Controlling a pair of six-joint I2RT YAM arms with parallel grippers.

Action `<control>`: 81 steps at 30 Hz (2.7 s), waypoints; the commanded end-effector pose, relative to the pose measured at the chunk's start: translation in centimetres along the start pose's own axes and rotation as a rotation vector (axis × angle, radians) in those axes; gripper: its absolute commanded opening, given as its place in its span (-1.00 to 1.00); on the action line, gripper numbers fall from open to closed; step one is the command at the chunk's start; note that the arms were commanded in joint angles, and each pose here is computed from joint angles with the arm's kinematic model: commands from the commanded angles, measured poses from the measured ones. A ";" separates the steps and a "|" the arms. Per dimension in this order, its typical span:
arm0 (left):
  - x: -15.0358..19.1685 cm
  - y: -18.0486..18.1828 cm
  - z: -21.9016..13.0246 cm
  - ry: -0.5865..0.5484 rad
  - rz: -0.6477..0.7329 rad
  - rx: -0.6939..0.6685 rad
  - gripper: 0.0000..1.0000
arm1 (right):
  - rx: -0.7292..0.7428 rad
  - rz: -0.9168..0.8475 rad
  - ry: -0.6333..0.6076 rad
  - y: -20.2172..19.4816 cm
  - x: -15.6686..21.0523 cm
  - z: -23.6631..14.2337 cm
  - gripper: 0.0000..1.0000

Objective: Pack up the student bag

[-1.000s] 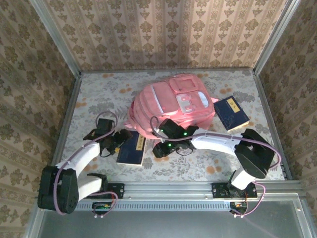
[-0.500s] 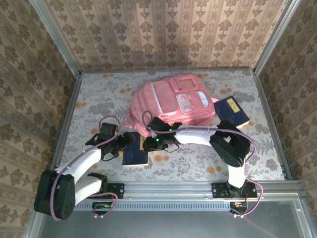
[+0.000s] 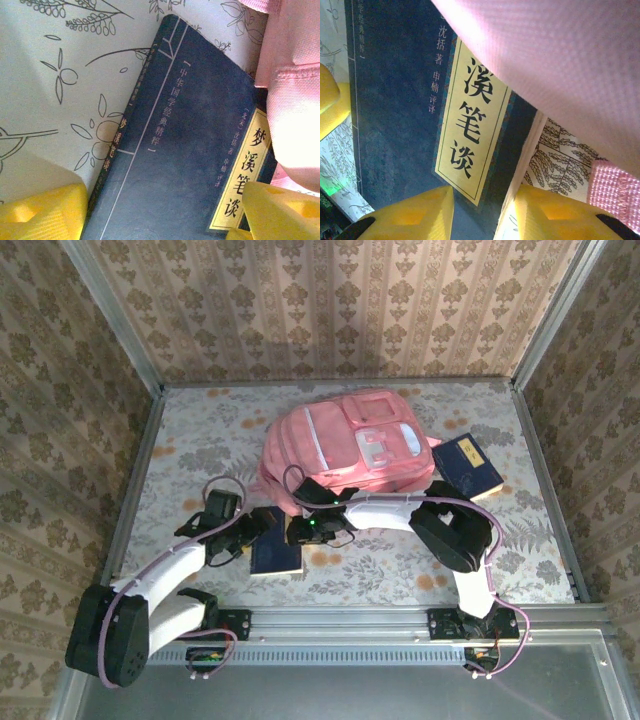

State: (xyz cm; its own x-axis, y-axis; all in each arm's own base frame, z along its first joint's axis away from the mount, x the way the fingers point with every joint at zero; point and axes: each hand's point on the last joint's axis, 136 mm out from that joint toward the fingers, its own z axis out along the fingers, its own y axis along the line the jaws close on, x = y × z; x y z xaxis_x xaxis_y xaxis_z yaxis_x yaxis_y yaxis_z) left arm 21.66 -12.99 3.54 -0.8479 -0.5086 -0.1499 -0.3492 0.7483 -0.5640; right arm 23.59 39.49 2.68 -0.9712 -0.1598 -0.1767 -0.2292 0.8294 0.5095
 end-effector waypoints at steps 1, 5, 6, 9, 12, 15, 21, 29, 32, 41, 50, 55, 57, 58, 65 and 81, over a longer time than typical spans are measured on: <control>1.8 -0.9 0.3 0.079 -0.009 0.046 0.63 | -0.076 0.007 -0.006 2.5 -0.5 -0.9 -0.29; 1.9 -0.8 0.3 0.077 0.006 0.034 0.63 | -0.081 0.010 -0.010 2.9 -0.6 -1.7 -0.42; 1.9 -0.7 0.3 0.076 0.009 0.029 0.63 | -0.077 0.012 -0.014 2.8 -0.6 -1.9 -0.46; 1.9 -0.6 0.3 0.076 0.009 0.024 0.63 | -0.080 0.029 -0.017 2.7 -0.6 -1.9 -0.69; 1.8 -0.7 0.0 0.071 0.014 0.017 0.64 | -0.107 0.063 -0.016 3.0 -0.6 -1.9 -0.89; 1.6 -0.5 -0.6 0.049 0.021 0.005 0.66 | -0.168 0.093 -0.016 3.9 -0.9 -2.1 -0.90; 2.1 -0.3 0.2 0.068 0.005 0.016 0.66 | -0.252 0.134 0.029 5.2 -1.0 -1.4 -0.45; 2.4 -0.5 0.5 0.079 0.004 0.026 0.64 | -0.304 0.203 0.030 4.9 -1.5 0.0 -0.66; 2.1 -0.4 -0.3 0.059 0.014 0.007 0.65 | -0.276 0.219 0.026 4.0 -1.4 0.1 -0.81; -1.1 0.8 -6.8 -0.126 0.028 -0.117 0.72 | -0.233 0.187 0.044 2.3 0.8 -3.2 -1.00; -4.0 0.0 -11.4 -0.265 0.038 -0.137 0.73 | -0.320 0.059 -0.049 5.3 0.1 -9.1 -1.00; -4.6 -0.8 -11.9 -0.271 0.060 -0.119 0.74 | -0.378 -0.001 -0.119 8.0 -1.6 -11.9 -1.00; -4.8 -1.0 -12.2 -0.275 0.067 -0.115 0.74 | -0.416 -0.024 -0.143 9.5 -2.3 -13.3 -1.00; -4.8 -1.1 -12.4 -0.275 0.067 -0.109 0.74 | -0.434 -0.037 -0.156 10.3 -2.7 -14.0 -1.00; -5.2 -4.6 -13.8 -0.264 0.120 0.034 0.75 | -0.478 -0.096 -0.235 13.7 -4.9 -17.6 -1.00; -5.0 -16.9 -17.2 -0.193 0.192 0.735 0.70 | -0.673 -0.053 -0.370 13.9 -9.4 -25.1 -1.00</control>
State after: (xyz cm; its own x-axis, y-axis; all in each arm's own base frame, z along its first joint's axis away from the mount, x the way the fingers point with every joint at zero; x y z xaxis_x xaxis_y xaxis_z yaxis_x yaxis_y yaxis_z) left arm 24.87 -14.07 23.68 -0.7571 -0.5269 -0.3863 0.0650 0.5277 -0.8470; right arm 28.73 39.69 28.30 -0.9201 0.0744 -0.3845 -0.3217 0.4163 0.8504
